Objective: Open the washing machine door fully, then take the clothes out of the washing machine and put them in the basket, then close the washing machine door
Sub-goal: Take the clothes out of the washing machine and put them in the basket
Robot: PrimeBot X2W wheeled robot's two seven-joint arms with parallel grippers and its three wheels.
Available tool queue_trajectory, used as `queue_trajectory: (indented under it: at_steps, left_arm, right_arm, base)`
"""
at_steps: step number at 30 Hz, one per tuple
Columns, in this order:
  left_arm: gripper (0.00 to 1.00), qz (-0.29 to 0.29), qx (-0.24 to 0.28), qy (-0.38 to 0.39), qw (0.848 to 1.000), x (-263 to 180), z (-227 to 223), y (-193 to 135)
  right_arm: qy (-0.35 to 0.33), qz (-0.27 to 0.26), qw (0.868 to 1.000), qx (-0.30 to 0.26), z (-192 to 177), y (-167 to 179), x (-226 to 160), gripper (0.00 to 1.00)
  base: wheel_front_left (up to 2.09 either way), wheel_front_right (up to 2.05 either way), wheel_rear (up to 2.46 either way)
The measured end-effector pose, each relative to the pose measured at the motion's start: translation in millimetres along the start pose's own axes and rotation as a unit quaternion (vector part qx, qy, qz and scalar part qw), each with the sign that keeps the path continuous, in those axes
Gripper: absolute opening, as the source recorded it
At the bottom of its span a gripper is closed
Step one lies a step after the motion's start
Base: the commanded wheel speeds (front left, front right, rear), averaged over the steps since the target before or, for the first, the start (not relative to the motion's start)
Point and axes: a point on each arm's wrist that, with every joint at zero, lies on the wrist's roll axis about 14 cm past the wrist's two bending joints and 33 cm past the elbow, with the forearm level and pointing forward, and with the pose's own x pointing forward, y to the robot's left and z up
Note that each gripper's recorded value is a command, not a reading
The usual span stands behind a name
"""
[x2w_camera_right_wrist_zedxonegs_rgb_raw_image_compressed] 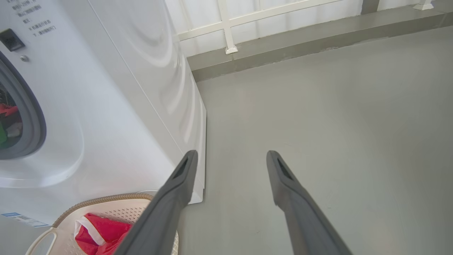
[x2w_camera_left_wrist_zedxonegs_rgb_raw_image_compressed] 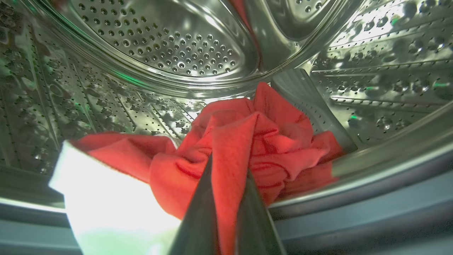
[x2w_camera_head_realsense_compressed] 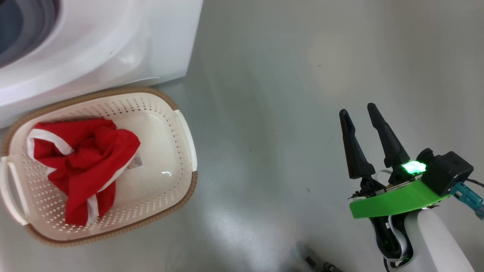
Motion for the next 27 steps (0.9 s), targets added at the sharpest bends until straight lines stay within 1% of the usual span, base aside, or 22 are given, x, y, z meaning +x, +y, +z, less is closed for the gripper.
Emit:
queue_trajectory:
  at_steps: [3,5,8,10,15,19,23,27]
  left_arm:
    - [0.0,0.0,-0.025,-0.013,1.0,-2.0,11.5,0.5]
    - [0.0,-0.002,-0.052,-0.029,0.998,-3.5,23.8,-0.7]
    - [0.0,-0.005,-0.107,-0.046,0.993,-10.7,35.6,-3.0]
    - [0.0,-0.008,-0.154,-0.053,0.987,-17.8,38.7,-4.1]
    - [0.0,-0.017,-0.228,-0.087,0.97,-37.2,55.5,-2.7]
    - [0.0,-0.013,-0.26,-0.111,0.959,-54.7,65.1,6.6]
    - [0.0,-0.005,-0.28,-0.13,0.951,-74.0,69.0,16.9]
    - [0.0,0.005,-0.302,-0.145,0.942,-95.1,70.5,24.8]
  right_arm:
    - [-0.003,0.002,1.0,0.002,1.9,1.6,1.2,1.0]
    - [-0.006,0.005,1.0,0.002,3.1,3.2,1.9,1.0]
    - [-0.01,0.01,1.0,0.003,5.7,6.6,2.8,1.0]
    - [-0.013,0.014,1.0,0.005,8.1,9.4,3.3,1.0]
    - [-0.023,0.023,0.999,0.001,14.3,15.1,5.7,1.0]
    - [-0.03,0.035,0.999,0.003,18.8,23.7,7.5,1.0]
    - [-0.039,0.042,0.998,0.003,24.9,28.8,7.9,1.0]
    - [-0.036,0.044,0.998,0.004,23.7,31.2,1.0,1.0]
  base:
    - [0.0,0.0,0.0]
    - [0.0,0.0,0.0]
    - [0.0,0.0,0.0]
    - [0.0,0.0,0.0]
    - [0.0,0.0,0.0]
    - [0.0,0.0,0.0]
    - [0.0,0.0,0.0]
    - [0.0,0.0,0.0]
